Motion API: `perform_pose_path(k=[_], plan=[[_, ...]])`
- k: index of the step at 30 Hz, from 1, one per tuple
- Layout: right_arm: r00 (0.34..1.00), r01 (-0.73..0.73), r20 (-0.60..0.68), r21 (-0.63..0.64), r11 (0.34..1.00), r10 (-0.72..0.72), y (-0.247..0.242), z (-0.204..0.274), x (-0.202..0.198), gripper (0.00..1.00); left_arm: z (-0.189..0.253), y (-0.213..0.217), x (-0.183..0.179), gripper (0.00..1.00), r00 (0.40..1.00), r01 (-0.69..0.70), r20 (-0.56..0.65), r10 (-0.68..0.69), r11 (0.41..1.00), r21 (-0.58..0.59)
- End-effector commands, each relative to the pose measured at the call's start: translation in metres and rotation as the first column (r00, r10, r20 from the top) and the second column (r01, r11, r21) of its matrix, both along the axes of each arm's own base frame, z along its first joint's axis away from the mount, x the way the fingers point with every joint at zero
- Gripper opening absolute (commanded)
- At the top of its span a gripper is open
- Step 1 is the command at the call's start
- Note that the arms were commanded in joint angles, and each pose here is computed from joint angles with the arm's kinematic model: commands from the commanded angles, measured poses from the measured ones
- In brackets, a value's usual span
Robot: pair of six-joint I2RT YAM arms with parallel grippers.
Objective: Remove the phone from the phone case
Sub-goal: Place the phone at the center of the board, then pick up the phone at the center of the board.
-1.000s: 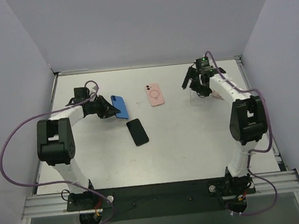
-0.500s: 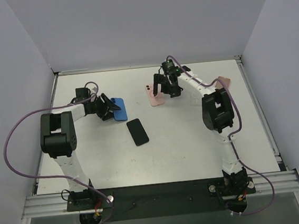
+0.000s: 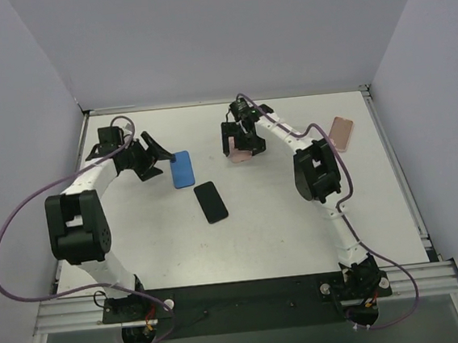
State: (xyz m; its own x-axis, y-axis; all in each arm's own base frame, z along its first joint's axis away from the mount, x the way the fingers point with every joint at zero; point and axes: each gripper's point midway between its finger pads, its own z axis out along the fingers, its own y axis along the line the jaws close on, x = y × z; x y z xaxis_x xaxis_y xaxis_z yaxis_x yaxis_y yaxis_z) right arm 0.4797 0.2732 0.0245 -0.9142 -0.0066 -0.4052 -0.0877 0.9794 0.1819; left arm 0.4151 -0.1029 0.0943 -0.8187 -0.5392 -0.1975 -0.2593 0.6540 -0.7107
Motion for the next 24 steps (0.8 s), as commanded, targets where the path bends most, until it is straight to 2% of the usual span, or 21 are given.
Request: perform_pose_path(k=[1, 4, 6, 9, 10, 12, 13, 15, 16, 18, 19, 22, 24], plan=[[1.0, -0.016, -0.019, -0.131, 0.991, 0.014, -0.006, -0.003, -0.009, 1.0, 0.059, 0.005, -0.011, 0.85, 0.99, 0.001, 0.144, -0.007, 0.999, 0.04], [1.0, -0.009, -0.024, -0.18, 0.984, 0.005, -0.009, -0.012, -0.008, 0.99, 0.077, 0.004, -0.025, 0.85, 0.986, 0.004, 0.169, -0.01, 0.999, 0.038], [1.0, -0.016, -0.023, -0.202, 0.979, 0.011, -0.009, -0.018, -0.009, 0.95, 0.088, 0.005, -0.033, 0.85, 0.981, 0.0, 0.192, -0.008, 0.999, 0.039], [1.0, -0.014, -0.027, -0.217, 0.976, 0.009, -0.009, -0.024, -0.009, 0.82, 0.101, 0.005, -0.042, 0.85, 0.977, 0.004, 0.213, -0.01, 1.0, 0.029], [1.0, -0.013, -0.026, -0.217, 0.976, 0.008, -0.009, -0.025, -0.009, 0.71, 0.104, 0.004, -0.044, 0.85, 0.976, 0.007, 0.217, -0.012, 1.0, 0.021], [1.0, -0.015, -0.027, -0.214, 0.977, 0.009, -0.008, -0.024, -0.01, 0.62, 0.111, 0.003, -0.049, 0.85, 0.974, 0.011, 0.227, -0.013, 1.0, 0.011], [1.0, -0.008, -0.027, -0.211, 0.978, 0.003, -0.009, -0.023, -0.01, 0.45, 0.111, 0.002, -0.052, 0.85, 0.975, 0.013, 0.223, -0.014, 1.0, 0.004], [1.0, -0.005, -0.014, -0.189, 0.982, 0.002, -0.006, -0.011, -0.01, 0.34, 0.111, 0.002, -0.055, 0.85, 0.974, 0.008, 0.227, -0.009, 1.0, 0.003], [1.0, -0.003, -0.021, -0.185, 0.983, -0.001, -0.007, -0.011, -0.013, 0.22, 0.108, 0.004, -0.055, 0.85, 0.976, -0.001, 0.218, -0.001, 1.0, 0.008], [1.0, -0.005, 0.004, -0.132, 0.991, 0.006, -0.001, 0.008, -0.015, 0.16, 0.097, 0.003, -0.06, 0.85, 0.982, -0.004, 0.189, 0.003, 1.0, 0.006], [1.0, -0.003, 0.014, -0.112, 0.994, 0.004, 0.0, 0.015, -0.016, 0.08, 0.093, 0.002, -0.062, 0.85, 0.985, -0.004, 0.174, 0.004, 1.0, -0.006], [0.999, -0.035, 0.003, 0.008, 0.999, 0.035, 0.011, 0.032, -0.037, 0.0, 0.085, -0.007, -0.063, 0.85, 0.986, 0.005, 0.166, 0.005, 0.998, -0.061], [0.999, -0.047, -0.007, 0.082, 0.996, 0.048, 0.015, 0.038, -0.056, 0.0, 0.077, -0.018, -0.069, 0.85, 0.988, 0.028, 0.156, -0.016, 0.997, -0.076]])
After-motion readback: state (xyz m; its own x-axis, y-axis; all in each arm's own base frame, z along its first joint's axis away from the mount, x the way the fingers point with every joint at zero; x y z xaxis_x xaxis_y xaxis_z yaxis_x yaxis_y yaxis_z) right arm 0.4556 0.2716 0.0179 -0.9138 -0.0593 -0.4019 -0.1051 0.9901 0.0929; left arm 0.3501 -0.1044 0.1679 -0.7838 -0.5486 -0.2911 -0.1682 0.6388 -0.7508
